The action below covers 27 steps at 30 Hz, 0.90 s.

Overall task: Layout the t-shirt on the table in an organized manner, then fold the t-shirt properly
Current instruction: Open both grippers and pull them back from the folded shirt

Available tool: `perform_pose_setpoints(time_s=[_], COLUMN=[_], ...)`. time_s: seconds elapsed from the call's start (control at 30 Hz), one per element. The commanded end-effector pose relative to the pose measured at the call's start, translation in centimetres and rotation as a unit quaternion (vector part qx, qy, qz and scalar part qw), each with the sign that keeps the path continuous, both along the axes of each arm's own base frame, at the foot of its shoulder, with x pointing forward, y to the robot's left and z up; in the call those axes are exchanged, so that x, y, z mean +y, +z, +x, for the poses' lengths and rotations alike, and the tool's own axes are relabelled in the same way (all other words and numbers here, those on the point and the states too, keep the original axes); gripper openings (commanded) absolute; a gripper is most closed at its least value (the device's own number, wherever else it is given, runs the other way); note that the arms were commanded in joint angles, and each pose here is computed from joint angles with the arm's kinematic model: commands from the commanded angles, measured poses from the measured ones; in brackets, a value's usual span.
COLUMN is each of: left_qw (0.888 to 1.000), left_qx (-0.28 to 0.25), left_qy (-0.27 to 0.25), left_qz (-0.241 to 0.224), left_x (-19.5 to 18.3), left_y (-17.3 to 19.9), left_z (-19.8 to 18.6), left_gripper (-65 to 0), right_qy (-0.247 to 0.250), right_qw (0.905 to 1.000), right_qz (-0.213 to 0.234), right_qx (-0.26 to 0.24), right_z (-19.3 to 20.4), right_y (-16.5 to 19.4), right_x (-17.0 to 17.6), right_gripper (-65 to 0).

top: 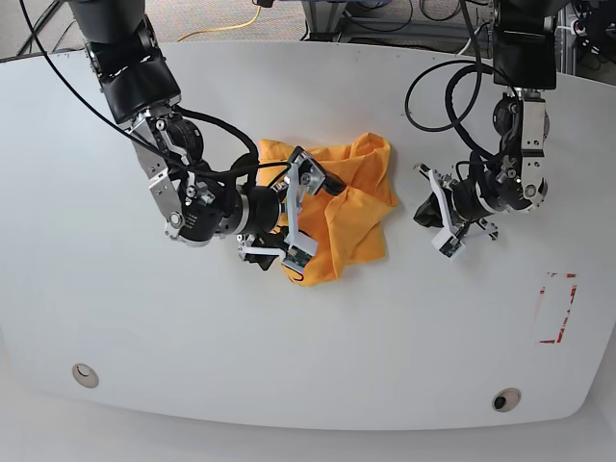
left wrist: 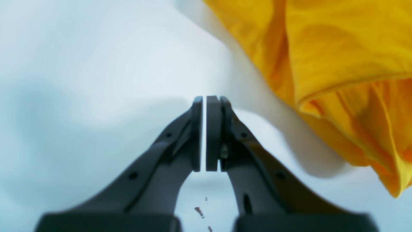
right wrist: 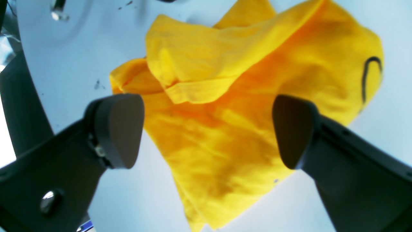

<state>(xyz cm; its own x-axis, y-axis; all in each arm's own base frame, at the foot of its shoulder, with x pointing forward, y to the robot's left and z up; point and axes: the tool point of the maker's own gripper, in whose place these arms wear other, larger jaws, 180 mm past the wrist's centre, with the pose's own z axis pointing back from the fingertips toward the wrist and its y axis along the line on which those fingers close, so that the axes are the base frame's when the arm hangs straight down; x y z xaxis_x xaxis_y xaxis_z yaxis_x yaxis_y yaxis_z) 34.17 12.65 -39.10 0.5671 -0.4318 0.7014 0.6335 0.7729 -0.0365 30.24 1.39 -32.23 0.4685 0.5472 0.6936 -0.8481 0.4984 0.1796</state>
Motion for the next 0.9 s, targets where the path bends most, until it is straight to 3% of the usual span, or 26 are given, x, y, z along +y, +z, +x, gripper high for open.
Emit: perform_pose_setpoints(time_s=[0.0, 0.17, 0.27, 0.47, 0.57, 0.87], left_qw=[0.999, 1.000, 1.000, 1.000, 1.000, 0.999], left_qx=[-0.030, -0.030, -0.030, -0.030, -0.030, -0.032], left_qy=[0.000, 0.000, 0.001, 0.001, 0.001, 0.003], left_qz=[-0.009, -0.006, -0.001, -0.001, -0.001, 0.011], left_x=[0.0, 0.3, 0.7, 0.7, 0.7, 1.8], left_y=[1.9, 1.9, 1.9, 1.9, 1.9, 2.1], left_z=[1.3, 1.3, 1.3, 1.3, 1.3, 1.3], left_gripper=[-65.0, -65.0, -65.0, -65.0, -65.0, -65.0], right_qy=[0.002, -0.002, -0.004, -0.002, -0.001, -0.008], right_qw=[0.9997, 0.9995, 0.9994, 0.9990, 0.9986, 0.9966], right_qz=[0.020, 0.032, 0.034, 0.044, 0.052, 0.075], right_qx=[-0.012, 0.003, 0.009, 0.011, 0.011, 0.031], right_z=[0.1, -1.0, -1.4, -1.5, -1.4, 0.5], right_y=[0.9, 0.0, -0.4, -0.2, 0.0, 0.1], right_x=[0.4, 0.7, 0.7, 1.4, 2.1, 4.6], right_gripper=[-4.4, -4.9, -9.4, -30.4, -36.3, -28.4])
